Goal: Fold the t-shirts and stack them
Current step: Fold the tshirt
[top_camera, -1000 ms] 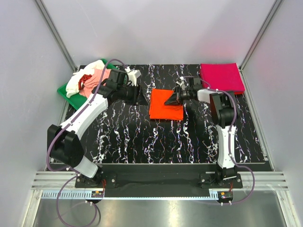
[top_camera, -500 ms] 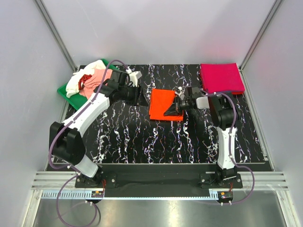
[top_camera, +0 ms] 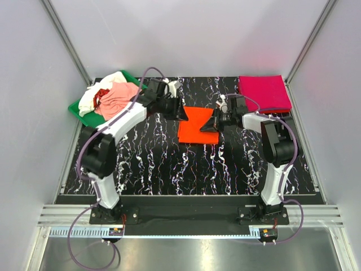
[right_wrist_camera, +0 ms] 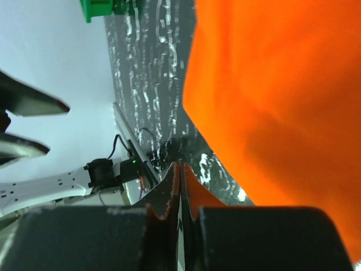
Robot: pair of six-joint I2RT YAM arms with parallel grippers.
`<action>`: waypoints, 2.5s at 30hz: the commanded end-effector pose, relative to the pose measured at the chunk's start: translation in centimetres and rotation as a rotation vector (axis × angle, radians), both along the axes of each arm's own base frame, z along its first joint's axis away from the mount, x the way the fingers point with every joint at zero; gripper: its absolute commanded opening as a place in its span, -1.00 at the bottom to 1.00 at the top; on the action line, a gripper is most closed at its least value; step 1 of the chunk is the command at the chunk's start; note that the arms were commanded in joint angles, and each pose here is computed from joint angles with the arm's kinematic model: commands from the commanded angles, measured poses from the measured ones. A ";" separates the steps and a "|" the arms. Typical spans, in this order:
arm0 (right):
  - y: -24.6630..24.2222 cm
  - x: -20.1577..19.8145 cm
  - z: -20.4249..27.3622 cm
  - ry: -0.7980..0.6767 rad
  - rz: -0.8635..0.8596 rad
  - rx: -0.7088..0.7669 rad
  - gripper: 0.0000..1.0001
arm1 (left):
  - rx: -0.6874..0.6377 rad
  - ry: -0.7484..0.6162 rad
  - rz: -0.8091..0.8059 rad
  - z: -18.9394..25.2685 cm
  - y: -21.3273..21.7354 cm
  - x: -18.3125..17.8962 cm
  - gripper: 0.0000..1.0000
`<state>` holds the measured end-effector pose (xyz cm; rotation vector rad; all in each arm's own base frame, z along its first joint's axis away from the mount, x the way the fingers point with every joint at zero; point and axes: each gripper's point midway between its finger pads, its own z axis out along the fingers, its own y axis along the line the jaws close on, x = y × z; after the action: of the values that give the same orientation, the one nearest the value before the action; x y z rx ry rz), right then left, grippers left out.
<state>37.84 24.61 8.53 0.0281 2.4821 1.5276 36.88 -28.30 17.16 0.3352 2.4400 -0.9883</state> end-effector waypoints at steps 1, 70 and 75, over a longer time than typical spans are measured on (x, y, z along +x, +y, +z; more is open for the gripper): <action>-1.3 -0.8 -2.3 0.025 -0.040 -0.074 -0.95 | -0.061 -0.086 0.038 0.4 -2.7 5.1 -0.15; -10.3 12.1 -3.0 -0.162 -0.193 -0.313 0.38 | 0.428 0.149 0.248 -15.9 6.8 3.7 -0.25; -10.4 12.4 -3.9 -0.139 -0.200 -0.319 0.34 | 0.408 0.122 0.264 -14.3 7.2 5.4 -0.26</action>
<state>49.13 14.20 3.47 0.1504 2.5344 1.0035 41.51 -22.11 2.47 0.0645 2.7009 -0.4643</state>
